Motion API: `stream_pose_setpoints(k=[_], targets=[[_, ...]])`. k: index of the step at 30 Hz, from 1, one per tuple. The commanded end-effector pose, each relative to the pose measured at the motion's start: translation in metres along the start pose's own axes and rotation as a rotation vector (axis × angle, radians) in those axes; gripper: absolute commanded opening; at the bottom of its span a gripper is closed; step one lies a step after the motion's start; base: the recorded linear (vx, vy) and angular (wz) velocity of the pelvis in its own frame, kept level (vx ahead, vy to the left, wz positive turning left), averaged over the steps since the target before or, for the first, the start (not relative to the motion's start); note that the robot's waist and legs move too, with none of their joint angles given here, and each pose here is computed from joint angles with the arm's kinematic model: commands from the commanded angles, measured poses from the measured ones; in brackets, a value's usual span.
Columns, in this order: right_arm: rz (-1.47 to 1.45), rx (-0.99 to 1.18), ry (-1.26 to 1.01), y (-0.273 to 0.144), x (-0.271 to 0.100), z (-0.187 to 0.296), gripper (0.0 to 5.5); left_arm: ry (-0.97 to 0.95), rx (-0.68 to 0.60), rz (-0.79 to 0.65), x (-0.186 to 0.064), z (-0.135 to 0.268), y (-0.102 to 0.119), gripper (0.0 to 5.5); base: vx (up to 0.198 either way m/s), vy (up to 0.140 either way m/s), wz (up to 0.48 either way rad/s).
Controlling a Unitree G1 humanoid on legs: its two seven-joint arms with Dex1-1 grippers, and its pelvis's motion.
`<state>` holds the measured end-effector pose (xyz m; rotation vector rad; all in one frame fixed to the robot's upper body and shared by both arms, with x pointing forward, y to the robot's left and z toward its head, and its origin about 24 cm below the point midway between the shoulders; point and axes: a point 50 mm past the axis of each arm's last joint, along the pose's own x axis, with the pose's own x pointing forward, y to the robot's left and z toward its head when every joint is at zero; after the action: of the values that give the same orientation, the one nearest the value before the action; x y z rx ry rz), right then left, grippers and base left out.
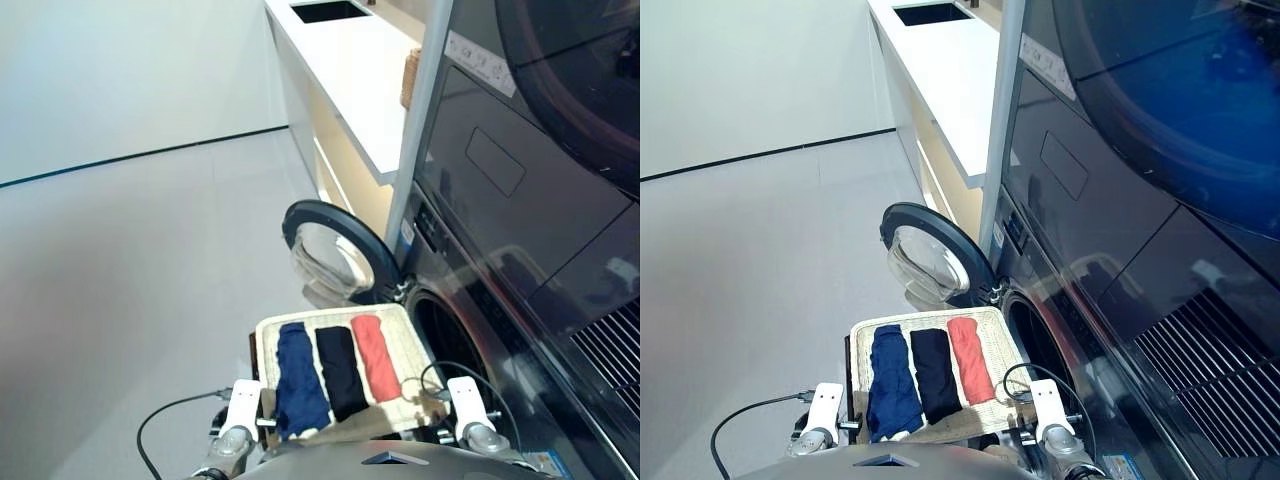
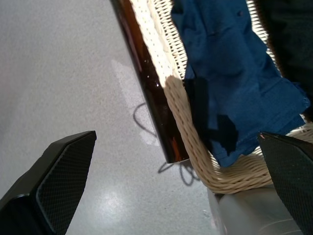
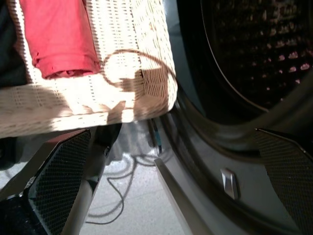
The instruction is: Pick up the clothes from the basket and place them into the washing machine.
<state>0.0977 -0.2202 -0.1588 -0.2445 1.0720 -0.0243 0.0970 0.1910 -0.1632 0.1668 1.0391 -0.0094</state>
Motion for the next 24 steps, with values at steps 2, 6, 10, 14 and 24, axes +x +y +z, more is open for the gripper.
stream_pose_setpoints(k=[2, 6, 10, 14, 24], targets=[[0.032, 0.005, -0.094, 0.009, 0.006, 0.028, 5.5, -0.045, 0.03, -0.019, 0.006, 0.02, 0.001, 5.5, 0.0, 0.0, 0.0], [0.041, 0.001, -0.098, 0.011, 0.006, 0.028, 5.5, -0.017, 0.012, -0.015, 0.005, 0.012, 0.002, 5.5, 0.0, 0.0, 0.0], [0.048, 0.009, -0.098, 0.013, 0.006, 0.028, 5.5, 0.019, -0.001, -0.007, 0.003, 0.005, 0.002, 5.5, 0.0, 0.0, 0.0], [0.054, 0.008, -0.111, 0.015, 0.005, 0.03, 5.5, 0.014, 0.012, 0.005, 0.003, 0.005, 0.004, 5.5, 0.0, 0.0, 0.0], [0.078, -0.002, -0.21, 0.023, 0.005, 0.052, 5.5, -0.086, -0.011, 0.032, 0.009, 0.032, 0.006, 5.5, 0.0, 0.0, 0.0]])
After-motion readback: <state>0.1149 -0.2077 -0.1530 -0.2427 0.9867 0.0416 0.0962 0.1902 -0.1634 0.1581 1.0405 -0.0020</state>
